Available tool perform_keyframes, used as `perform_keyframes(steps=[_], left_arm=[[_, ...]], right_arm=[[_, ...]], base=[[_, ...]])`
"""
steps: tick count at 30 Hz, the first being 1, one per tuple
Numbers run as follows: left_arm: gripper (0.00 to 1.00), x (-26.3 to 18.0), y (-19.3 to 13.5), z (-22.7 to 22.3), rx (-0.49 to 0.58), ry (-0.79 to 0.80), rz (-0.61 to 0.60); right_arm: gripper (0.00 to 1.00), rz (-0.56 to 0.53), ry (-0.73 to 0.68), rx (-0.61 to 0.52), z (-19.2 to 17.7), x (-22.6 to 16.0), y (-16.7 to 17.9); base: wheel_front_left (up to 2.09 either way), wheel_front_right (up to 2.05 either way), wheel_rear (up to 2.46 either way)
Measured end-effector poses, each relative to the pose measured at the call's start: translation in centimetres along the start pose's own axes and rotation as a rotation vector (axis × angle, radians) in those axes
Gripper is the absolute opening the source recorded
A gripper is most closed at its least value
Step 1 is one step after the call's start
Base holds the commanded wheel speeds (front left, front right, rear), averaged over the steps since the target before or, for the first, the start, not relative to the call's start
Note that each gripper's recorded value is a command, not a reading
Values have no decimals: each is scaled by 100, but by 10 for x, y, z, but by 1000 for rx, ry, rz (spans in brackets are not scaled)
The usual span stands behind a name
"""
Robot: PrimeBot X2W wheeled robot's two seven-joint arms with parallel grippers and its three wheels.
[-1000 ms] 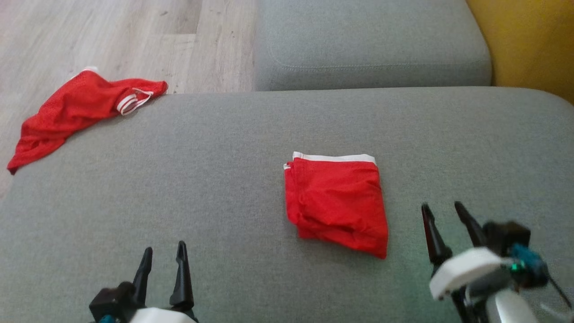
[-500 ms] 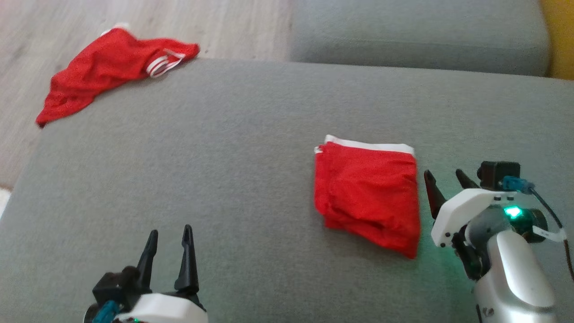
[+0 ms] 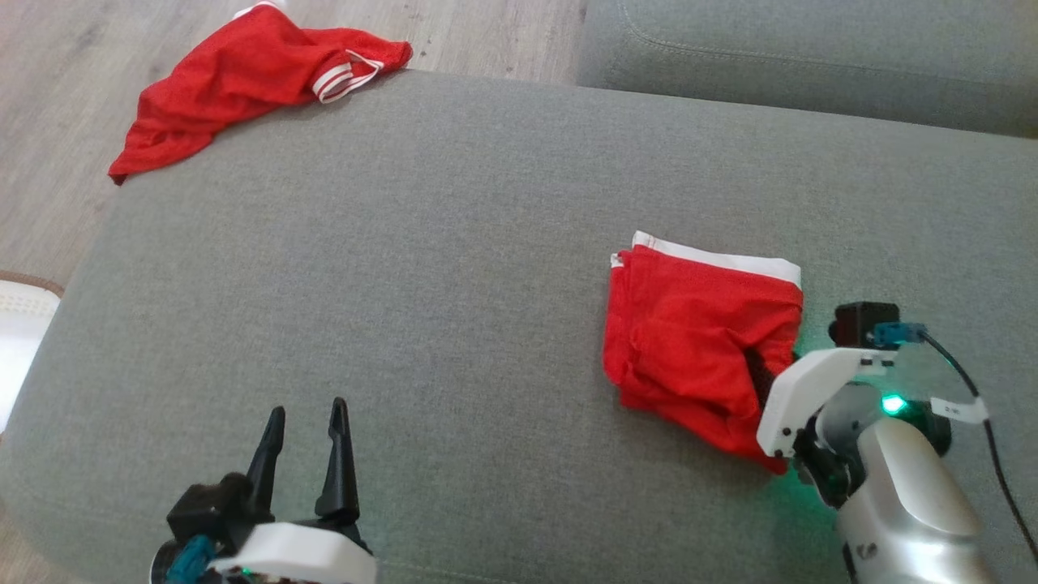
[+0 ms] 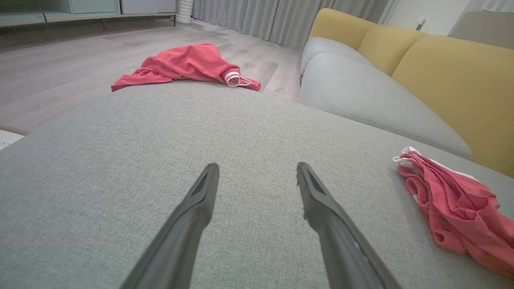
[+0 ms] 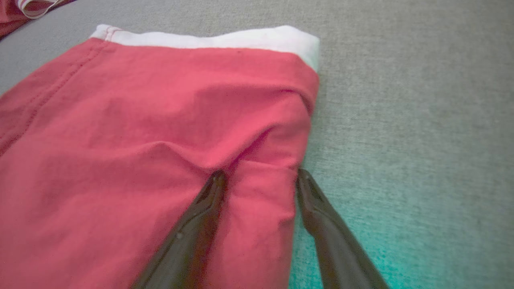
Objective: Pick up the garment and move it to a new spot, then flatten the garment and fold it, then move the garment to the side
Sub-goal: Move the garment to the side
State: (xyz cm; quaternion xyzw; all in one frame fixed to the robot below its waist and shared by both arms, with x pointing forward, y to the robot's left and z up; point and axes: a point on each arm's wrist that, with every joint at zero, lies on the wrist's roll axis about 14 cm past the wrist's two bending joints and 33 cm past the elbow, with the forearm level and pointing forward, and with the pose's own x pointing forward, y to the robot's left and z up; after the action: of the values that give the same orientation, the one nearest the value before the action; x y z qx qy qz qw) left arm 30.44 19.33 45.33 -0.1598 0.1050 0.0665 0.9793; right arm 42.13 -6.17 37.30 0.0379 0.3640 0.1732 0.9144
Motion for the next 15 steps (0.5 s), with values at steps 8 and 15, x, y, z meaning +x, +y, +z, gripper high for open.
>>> perform_keyframes(steps=[8, 15], left_arm=[[100, 9, -15, -6, 13, 23, -53], [100, 28, -54, -9, 13, 48, -178]], right_arm=[[0, -16, -39, 12, 5, -3, -10], [0, -180, -141, -20, 28, -29, -83]], base=[[0, 0, 0], [0, 0, 0]])
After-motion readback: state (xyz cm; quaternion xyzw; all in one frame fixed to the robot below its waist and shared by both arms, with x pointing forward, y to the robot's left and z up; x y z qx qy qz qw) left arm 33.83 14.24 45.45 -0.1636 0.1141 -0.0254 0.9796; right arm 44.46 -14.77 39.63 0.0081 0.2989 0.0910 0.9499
